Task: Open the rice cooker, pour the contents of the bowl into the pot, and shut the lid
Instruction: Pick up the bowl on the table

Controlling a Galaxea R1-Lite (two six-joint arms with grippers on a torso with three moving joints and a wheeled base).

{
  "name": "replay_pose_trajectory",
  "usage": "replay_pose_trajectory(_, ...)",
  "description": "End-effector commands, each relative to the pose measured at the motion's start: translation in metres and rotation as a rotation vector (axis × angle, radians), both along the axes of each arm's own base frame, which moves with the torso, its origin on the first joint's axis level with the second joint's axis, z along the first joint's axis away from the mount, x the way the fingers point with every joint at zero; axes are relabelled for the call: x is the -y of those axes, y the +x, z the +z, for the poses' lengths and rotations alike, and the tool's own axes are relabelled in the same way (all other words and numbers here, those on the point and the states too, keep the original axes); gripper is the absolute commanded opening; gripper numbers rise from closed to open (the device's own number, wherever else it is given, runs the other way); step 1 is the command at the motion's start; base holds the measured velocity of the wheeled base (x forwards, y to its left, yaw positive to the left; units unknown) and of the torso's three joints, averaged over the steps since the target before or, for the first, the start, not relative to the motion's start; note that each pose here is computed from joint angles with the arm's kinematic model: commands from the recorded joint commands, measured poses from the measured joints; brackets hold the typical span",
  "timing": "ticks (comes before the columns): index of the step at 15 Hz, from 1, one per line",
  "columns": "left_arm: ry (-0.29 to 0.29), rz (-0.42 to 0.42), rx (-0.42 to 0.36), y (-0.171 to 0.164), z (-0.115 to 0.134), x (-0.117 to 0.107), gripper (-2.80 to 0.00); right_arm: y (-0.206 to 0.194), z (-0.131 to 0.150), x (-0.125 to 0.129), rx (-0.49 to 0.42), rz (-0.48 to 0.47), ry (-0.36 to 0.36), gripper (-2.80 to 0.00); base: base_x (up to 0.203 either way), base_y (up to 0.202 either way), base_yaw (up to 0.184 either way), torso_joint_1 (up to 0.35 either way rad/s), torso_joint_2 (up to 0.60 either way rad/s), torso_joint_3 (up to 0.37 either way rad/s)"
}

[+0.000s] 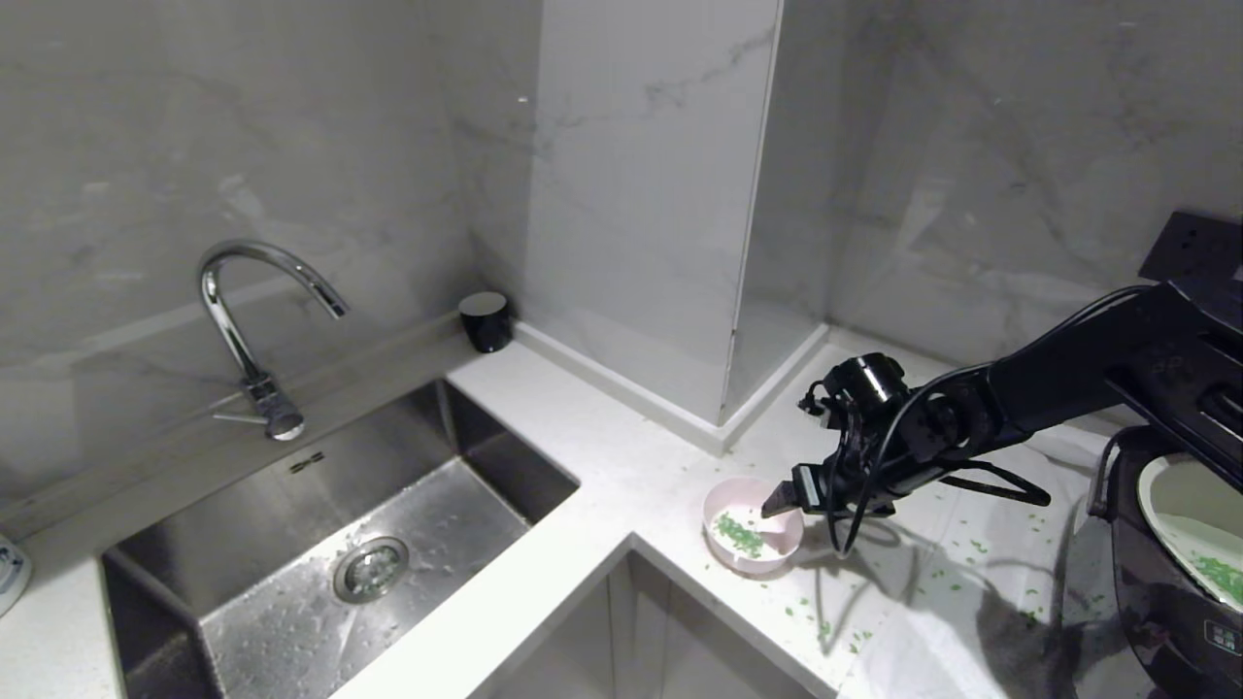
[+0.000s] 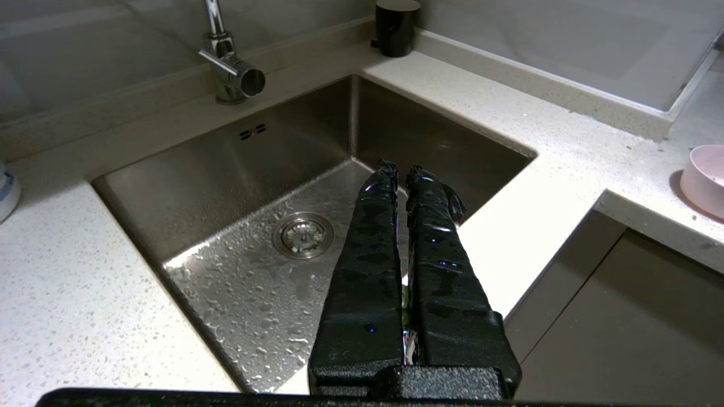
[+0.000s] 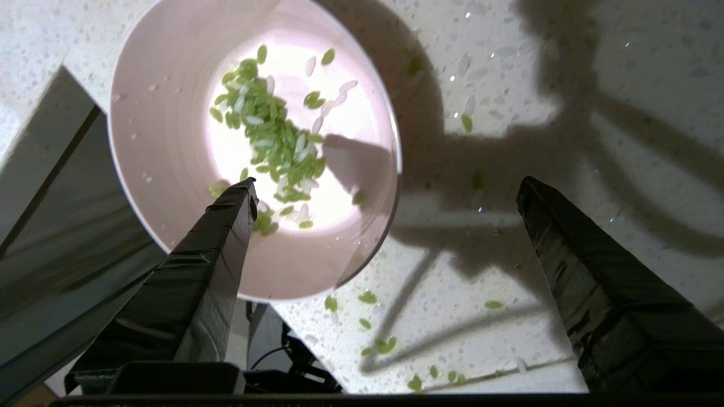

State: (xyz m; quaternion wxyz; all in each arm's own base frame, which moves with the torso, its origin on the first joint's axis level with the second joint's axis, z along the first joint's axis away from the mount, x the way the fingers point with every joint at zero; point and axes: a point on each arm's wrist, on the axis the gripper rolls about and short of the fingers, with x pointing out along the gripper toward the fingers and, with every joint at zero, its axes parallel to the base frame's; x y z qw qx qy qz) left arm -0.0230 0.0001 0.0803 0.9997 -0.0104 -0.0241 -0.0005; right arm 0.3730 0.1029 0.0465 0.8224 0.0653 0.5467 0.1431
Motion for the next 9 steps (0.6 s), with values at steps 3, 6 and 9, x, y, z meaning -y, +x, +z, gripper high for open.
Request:
replay_pose_trajectory(3, -0.001, 0.000, -0.011, 0.001, -0.003, 0.000, -2.80, 0.004, -0.012, -0.003, -0.009, -0.011, -0.050, -2.80, 0.000, 0.000, 0.000, 0.000, 0.00, 0.000)
replay_pose_trajectory(6, -0.001, 0.000, -0.011, 0.001, -0.004, 0.000, -2.80, 0.004, -0.012, -0.005, -0.010, -0.007, -0.052, -2.80, 0.000, 0.000, 0.000, 0.000, 0.00, 0.000)
replay_pose_trajectory(9, -0.001, 0.000, -0.011, 0.001, -0.004, 0.000, -2.80, 0.000, -0.008, -0.013, 0.001, 0.004, -0.066, -2.80, 0.000, 0.000, 0.000, 0.000, 0.00, 0.000)
